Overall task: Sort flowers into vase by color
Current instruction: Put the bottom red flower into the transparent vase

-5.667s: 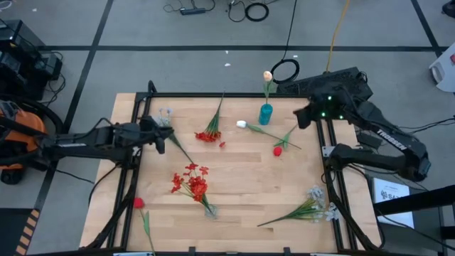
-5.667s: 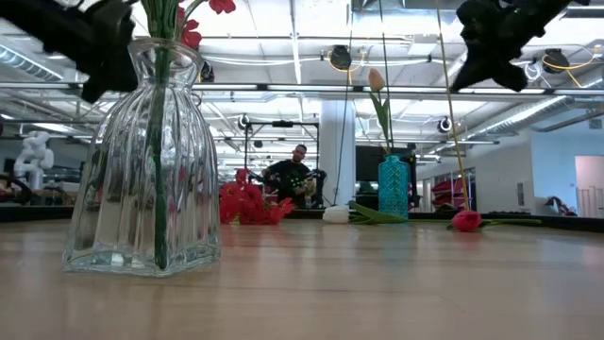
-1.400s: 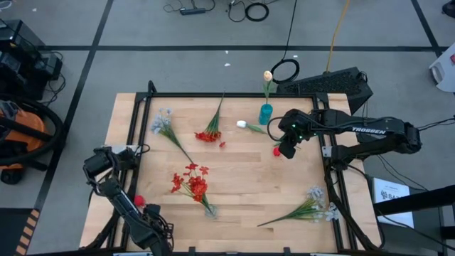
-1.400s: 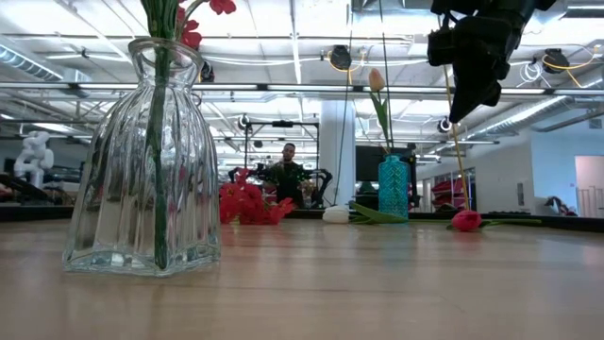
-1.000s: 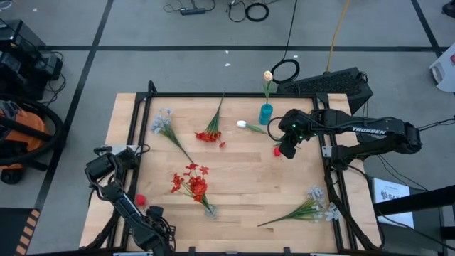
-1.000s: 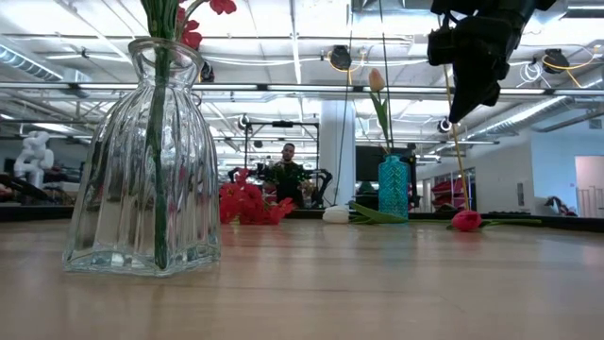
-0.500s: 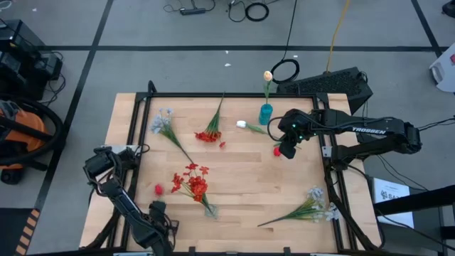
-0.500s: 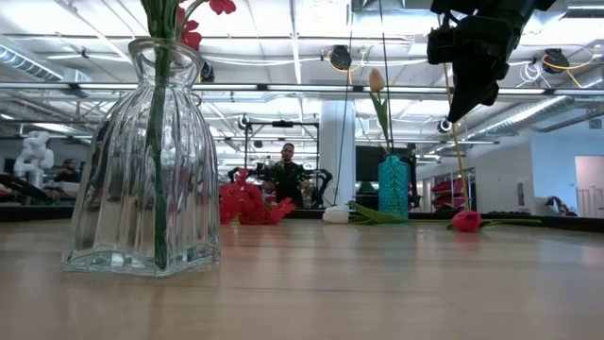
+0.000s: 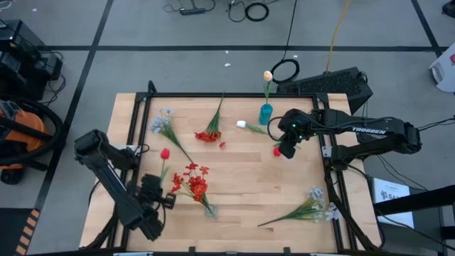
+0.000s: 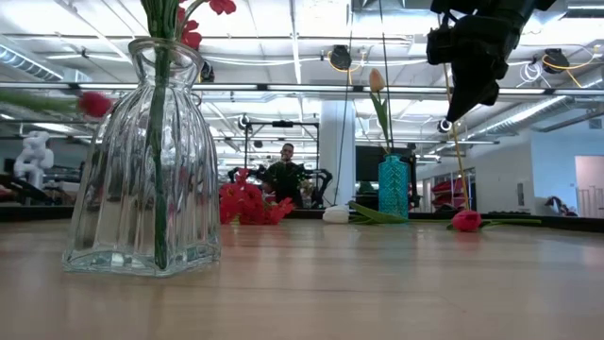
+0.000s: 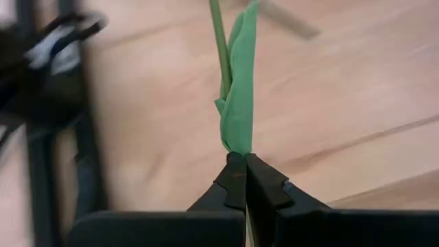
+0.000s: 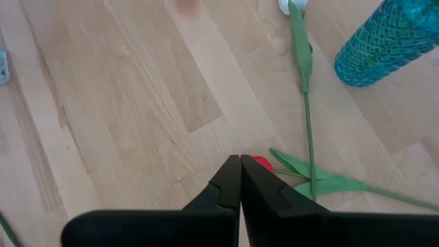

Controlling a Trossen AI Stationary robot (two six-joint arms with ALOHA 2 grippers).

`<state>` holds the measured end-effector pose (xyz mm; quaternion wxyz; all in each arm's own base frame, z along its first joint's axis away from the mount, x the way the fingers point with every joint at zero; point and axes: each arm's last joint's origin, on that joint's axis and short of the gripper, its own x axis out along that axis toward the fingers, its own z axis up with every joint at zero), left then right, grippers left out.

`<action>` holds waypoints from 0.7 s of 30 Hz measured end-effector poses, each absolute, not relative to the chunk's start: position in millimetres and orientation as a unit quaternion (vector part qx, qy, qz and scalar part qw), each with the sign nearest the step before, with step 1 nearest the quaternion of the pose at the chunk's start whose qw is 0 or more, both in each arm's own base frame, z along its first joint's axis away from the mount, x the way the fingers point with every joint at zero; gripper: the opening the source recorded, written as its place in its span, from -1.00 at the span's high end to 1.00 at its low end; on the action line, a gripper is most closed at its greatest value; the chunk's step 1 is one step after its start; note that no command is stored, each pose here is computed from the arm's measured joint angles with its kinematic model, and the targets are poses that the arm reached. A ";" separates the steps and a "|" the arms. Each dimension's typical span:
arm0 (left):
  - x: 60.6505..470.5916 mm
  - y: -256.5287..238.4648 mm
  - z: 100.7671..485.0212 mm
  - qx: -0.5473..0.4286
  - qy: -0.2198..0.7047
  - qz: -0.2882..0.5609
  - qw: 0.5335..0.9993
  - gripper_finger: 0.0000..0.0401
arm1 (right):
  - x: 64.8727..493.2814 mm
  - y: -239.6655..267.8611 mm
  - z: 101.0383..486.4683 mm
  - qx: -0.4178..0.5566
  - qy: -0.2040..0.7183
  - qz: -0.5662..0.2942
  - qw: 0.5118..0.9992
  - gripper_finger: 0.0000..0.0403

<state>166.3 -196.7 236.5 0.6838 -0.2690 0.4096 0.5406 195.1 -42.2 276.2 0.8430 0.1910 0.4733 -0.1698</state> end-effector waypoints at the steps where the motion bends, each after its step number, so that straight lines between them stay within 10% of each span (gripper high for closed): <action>1: 164.8 -189.9 237.8 -0.265 0.391 0.535 0.700 1.00 | 195.1 -42.2 276.2 0.197 0.472 -0.173 0.842 1.00; 21: 100.8 -49.5 280.1 -0.146 0.140 0.440 0.875 1.00 | 200.3 -43.4 279.6 0.306 0.417 -0.228 0.825 1.00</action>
